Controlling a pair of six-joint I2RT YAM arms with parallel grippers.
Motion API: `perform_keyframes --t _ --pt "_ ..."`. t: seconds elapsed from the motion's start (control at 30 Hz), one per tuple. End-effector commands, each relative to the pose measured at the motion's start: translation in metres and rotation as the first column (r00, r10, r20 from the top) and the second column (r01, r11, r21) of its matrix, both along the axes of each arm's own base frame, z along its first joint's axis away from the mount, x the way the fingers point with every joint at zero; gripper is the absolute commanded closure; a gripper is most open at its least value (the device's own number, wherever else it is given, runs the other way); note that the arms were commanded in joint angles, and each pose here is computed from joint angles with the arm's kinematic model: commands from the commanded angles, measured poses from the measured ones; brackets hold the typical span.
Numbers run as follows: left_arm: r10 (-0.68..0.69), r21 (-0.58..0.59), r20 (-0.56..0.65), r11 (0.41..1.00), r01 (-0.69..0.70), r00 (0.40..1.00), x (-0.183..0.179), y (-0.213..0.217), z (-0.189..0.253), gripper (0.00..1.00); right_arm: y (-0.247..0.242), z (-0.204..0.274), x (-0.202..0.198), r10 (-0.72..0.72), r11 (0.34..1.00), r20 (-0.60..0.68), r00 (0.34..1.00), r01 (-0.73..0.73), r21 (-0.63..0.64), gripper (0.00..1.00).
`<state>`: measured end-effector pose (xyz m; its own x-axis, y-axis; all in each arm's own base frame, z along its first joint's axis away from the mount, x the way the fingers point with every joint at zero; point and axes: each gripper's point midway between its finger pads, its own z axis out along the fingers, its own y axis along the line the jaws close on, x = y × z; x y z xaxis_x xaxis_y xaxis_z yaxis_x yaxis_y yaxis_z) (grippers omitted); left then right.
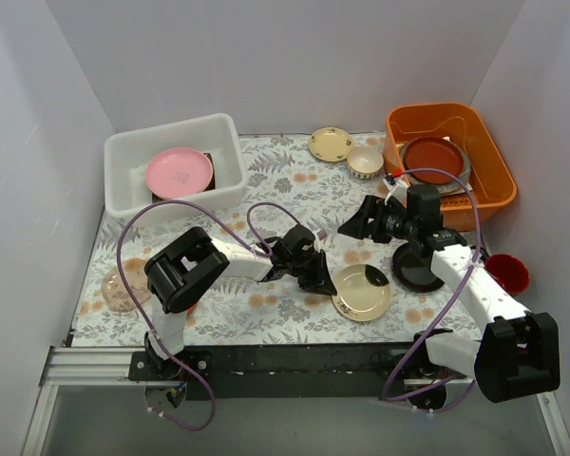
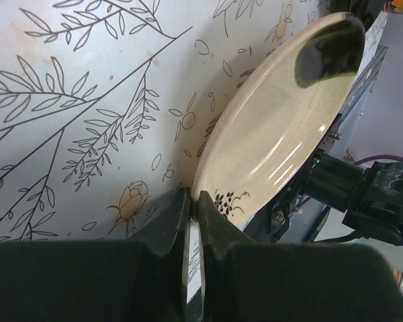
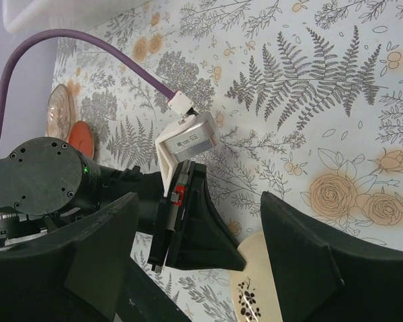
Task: Place the plates into the plastic bin on the countertop
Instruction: Pick up the plate at the center of the board, then place the plate in the plastic bin.
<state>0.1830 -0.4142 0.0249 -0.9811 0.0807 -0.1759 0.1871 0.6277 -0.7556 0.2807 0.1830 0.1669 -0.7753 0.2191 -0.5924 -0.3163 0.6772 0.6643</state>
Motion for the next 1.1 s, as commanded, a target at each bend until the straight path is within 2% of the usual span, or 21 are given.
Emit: perform_keyframes --t 0.0,0.27,0.4,0.63,0.9,1.07 --pt "0.020 0.077 0.028 0.997 -0.022 0.999 0.003 0.011 -0.008 1.00 0.000 0.011 0.000 0.019 1.000 0.061 0.998 -0.020 0.012 0.20" --pt "0.057 0.082 0.091 0.995 -0.064 0.994 0.021 0.017 0.011 1.00 0.001 0.011 -0.001 0.023 1.000 0.060 0.998 -0.024 0.016 0.20" --pt "0.089 0.100 0.102 0.990 -0.100 0.991 0.034 0.034 0.018 1.00 0.001 0.010 -0.001 0.022 1.000 0.059 0.998 -0.023 0.016 0.20" --pt "0.142 0.079 0.144 0.985 -0.154 0.979 0.056 0.059 0.039 1.00 0.002 0.009 -0.002 0.025 0.999 0.051 0.998 -0.027 0.029 0.20" --pt "0.225 -0.001 0.192 0.974 -0.229 0.955 0.082 0.085 0.080 1.00 0.004 0.006 -0.003 0.033 0.999 0.040 0.999 -0.035 0.039 0.20" --pt "0.262 0.001 0.218 0.963 -0.268 0.940 0.099 0.103 0.095 1.00 0.005 0.007 -0.003 0.033 0.998 0.045 0.998 -0.035 0.043 0.20"
